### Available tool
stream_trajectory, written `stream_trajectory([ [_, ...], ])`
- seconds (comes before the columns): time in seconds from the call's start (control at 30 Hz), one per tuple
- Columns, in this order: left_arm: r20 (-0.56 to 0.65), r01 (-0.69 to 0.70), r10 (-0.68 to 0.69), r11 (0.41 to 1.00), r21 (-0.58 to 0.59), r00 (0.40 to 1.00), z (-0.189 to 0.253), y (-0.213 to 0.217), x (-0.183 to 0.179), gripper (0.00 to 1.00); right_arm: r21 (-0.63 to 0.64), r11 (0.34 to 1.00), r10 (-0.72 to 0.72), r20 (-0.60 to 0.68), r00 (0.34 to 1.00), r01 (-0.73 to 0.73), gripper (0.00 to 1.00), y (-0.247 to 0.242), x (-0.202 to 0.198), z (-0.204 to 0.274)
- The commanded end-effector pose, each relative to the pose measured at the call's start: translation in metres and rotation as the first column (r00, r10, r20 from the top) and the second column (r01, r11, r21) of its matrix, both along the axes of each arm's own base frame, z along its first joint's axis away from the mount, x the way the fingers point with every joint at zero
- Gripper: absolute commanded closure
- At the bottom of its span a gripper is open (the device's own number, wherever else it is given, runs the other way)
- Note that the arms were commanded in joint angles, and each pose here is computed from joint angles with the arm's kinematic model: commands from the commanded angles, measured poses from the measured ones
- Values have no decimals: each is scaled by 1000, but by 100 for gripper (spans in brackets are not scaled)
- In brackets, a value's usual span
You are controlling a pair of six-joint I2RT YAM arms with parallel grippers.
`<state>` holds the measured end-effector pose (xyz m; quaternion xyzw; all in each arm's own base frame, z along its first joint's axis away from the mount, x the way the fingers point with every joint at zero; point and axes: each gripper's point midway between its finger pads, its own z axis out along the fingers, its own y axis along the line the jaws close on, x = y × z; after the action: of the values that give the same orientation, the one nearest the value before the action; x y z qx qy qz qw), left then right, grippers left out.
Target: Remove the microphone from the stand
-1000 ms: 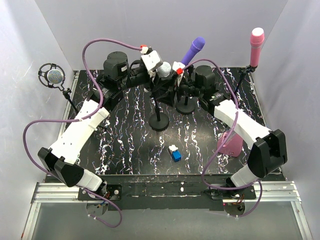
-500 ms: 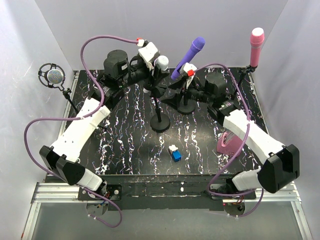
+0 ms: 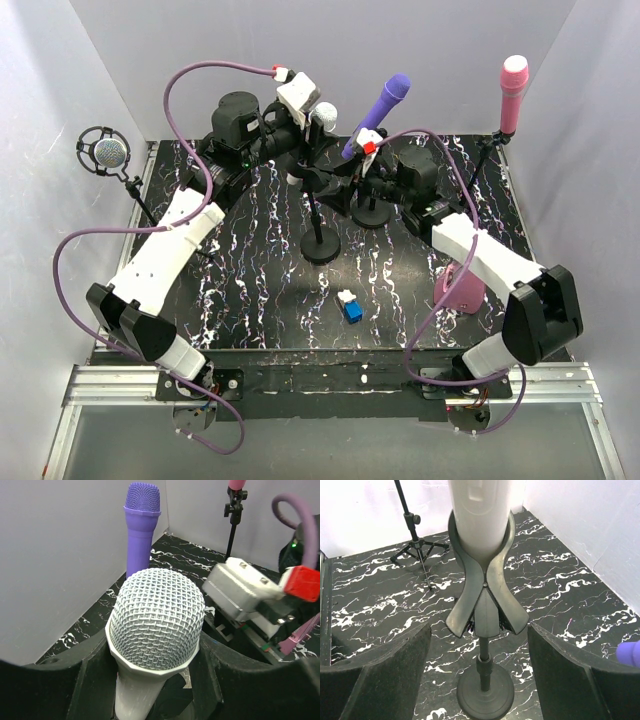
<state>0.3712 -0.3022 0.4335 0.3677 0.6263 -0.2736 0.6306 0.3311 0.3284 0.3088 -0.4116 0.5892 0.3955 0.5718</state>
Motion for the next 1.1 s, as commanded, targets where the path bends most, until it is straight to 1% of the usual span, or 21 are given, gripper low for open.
stream_trajectory([
  [0.0, -115, 54, -56, 998, -27, 992, -5, -4, -18, 100, 60, 998, 20, 130, 991, -28, 16, 8, 8, 38],
  [0.23, -127, 57, -59, 998, -17, 990, -8, 2, -19, 100, 88, 995, 43, 133, 990, -55, 17, 13, 8, 43],
  [0.4, -135, 71, -72, 997, -17, 988, -12, 5, -16, 100, 71, 991, 105, 102, 989, -112, 19, 19, 2, 32],
  [0.57, -133, 78, -80, 997, -25, 988, -10, 6, -12, 100, 64, 993, 93, 85, 992, -99, 26, 22, 10, 28],
  [0.7, -148, 94, -98, 995, -32, 984, -12, 7, -12, 100, 74, 995, 64, 98, 993, -71, 27, 23, 18, 30],
  [0.73, -149, 96, -99, 995, -32, 984, -13, 7, -11, 100, 85, 994, 60, 75, 995, -67, 28, 24, 19, 30],
  [0.83, -156, 98, -102, 995, -33, 982, -15, 8, -10, 100, 102, 993, 44, 76, 996, -51, 33, 24, 23, 33],
  [0.9, -159, 98, -102, 995, -34, 982, -15, 9, -10, 100, 110, 993, 39, 82, 996, -48, 32, 24, 24, 37],
  [1.0, -166, 101, -106, 994, -35, 980, -18, 9, -8, 100, 111, 992, 56, 73, 996, -64, 29, 28, 23, 36],
  [1.07, -166, 106, -111, 994, -39, 980, -17, 9, -8, 100, 103, 992, 65, 77, 995, -73, 29, 30, 22, 35],
])
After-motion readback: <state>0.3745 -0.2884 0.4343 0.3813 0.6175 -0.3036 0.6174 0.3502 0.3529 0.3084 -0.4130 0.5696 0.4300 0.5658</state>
